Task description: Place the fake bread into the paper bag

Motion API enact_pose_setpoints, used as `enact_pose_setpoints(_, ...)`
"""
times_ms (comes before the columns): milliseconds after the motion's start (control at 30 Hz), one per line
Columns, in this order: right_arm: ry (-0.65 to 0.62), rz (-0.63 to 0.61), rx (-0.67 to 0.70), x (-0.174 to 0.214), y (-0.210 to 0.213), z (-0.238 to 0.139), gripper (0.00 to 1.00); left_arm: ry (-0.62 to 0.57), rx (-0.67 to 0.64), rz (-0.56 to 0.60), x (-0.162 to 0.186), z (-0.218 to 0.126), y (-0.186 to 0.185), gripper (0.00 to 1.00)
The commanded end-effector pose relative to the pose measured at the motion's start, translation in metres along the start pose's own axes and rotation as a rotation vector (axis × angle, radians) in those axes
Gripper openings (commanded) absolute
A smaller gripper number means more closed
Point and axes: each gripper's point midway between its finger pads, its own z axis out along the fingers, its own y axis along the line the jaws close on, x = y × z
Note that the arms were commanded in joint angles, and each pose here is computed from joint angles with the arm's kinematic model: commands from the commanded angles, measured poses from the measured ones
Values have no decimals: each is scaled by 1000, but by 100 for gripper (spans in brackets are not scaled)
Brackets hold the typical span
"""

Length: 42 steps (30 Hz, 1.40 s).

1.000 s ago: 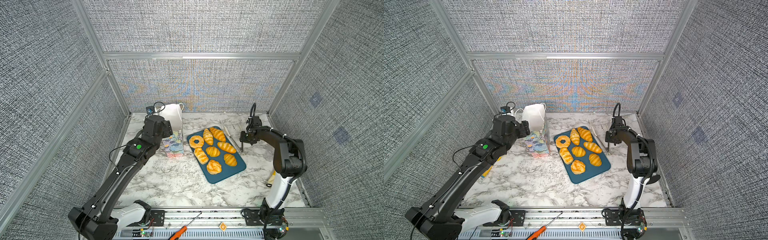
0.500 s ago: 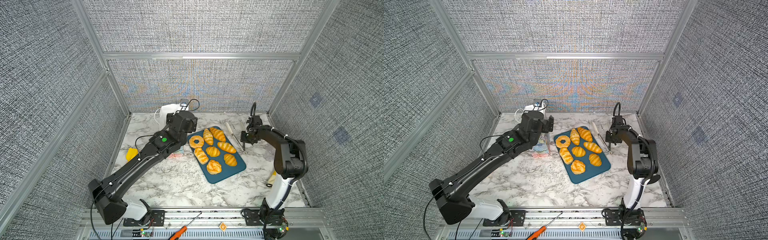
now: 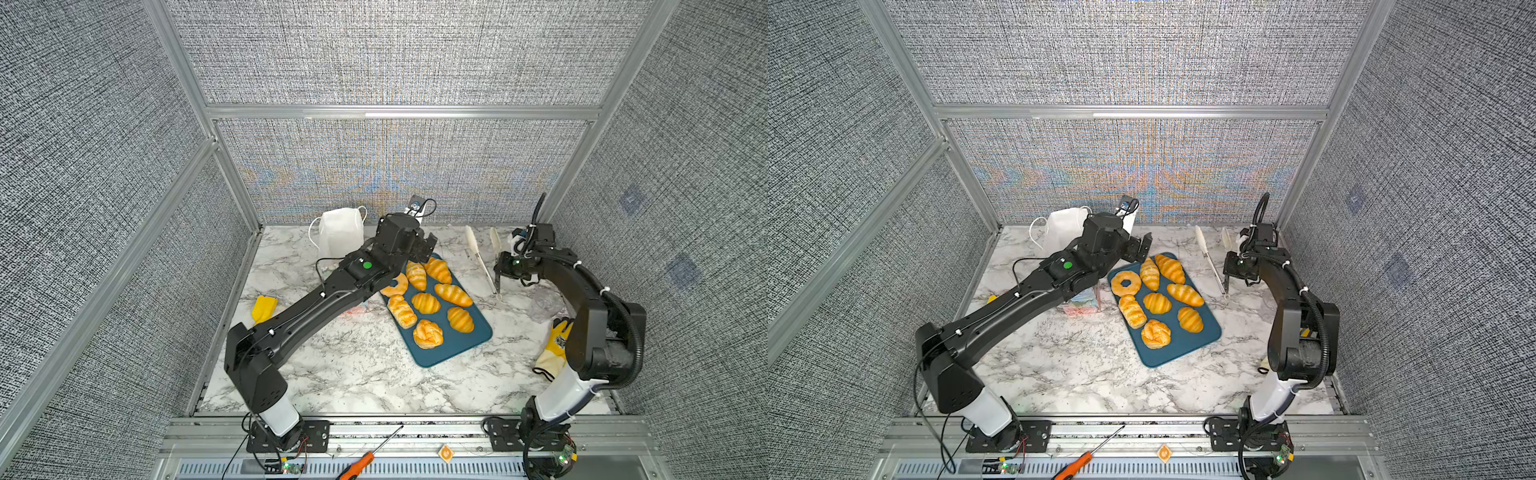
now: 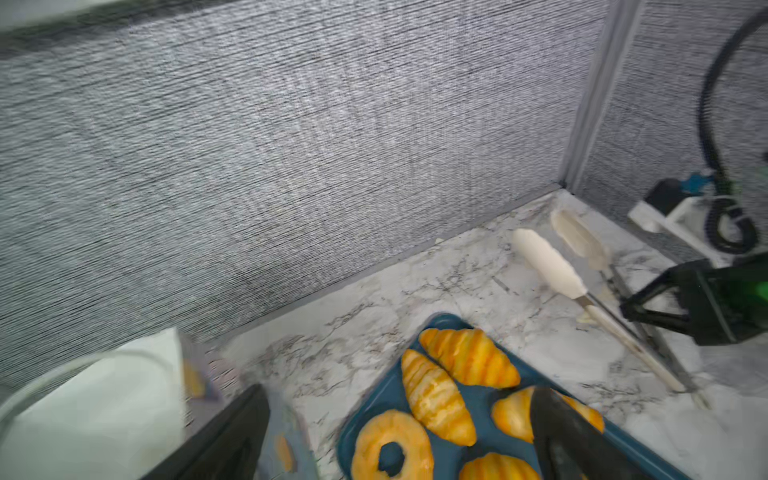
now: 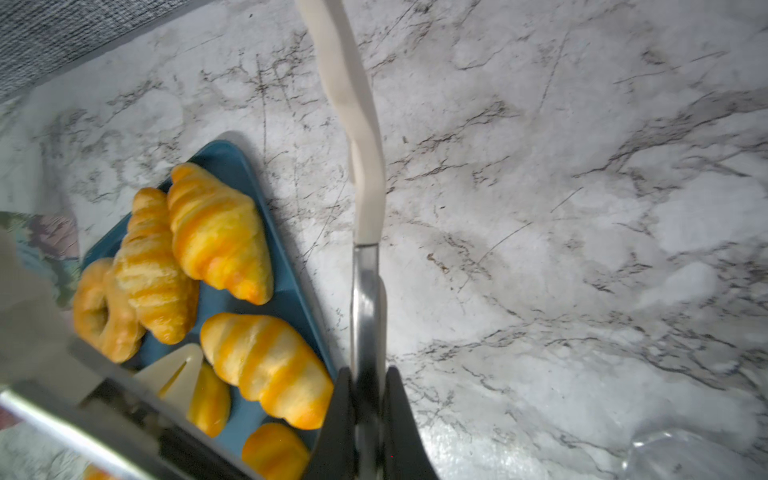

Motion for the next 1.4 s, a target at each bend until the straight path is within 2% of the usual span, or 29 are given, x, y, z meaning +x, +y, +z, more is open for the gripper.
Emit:
enact_pose_setpoints(0, 27, -2, -172, 3, 29, -9, 0, -9, 291, -100, -10, 19, -37, 99)
enact_pose_setpoints(67, 23, 15, -211, 1, 33, -11, 0, -5, 403, -152, -12, 32, -47, 99)
enact_pose_setpoints(200, 27, 21, -279, -3, 42, -15, 0, -16, 548, -213, -12, 49, -60, 98)
enact_pose_setpoints(300, 33, 27, -365, -5, 56, -20, 0, -12, 690, -257, -9, 53, -75, 92)
enact_pose_setpoints(400, 25, 46, -444, -9, 68, -25, 0, 13, 768, -266, 1, 61, -87, 88)
enact_pose_setpoints(567, 29, 88, -522, -13, 78, -25, 0, 30, 823, -247, 7, 73, -95, 87)
enact_pose_setpoints(933, 30, 151, -693, -22, 99, -31, 0, 16, 996, -330, 9, 81, -93, 77)
enact_pose_setpoints(1067, 56, 151, -718, -19, 105, -31, 0, 37, 1071, -357, 13, 78, -101, 72)
enact_pose_setpoints(1367, 127, 101, -754, -3, 121, -36, 0, 44, 1114, -387, 20, 82, -106, 62)
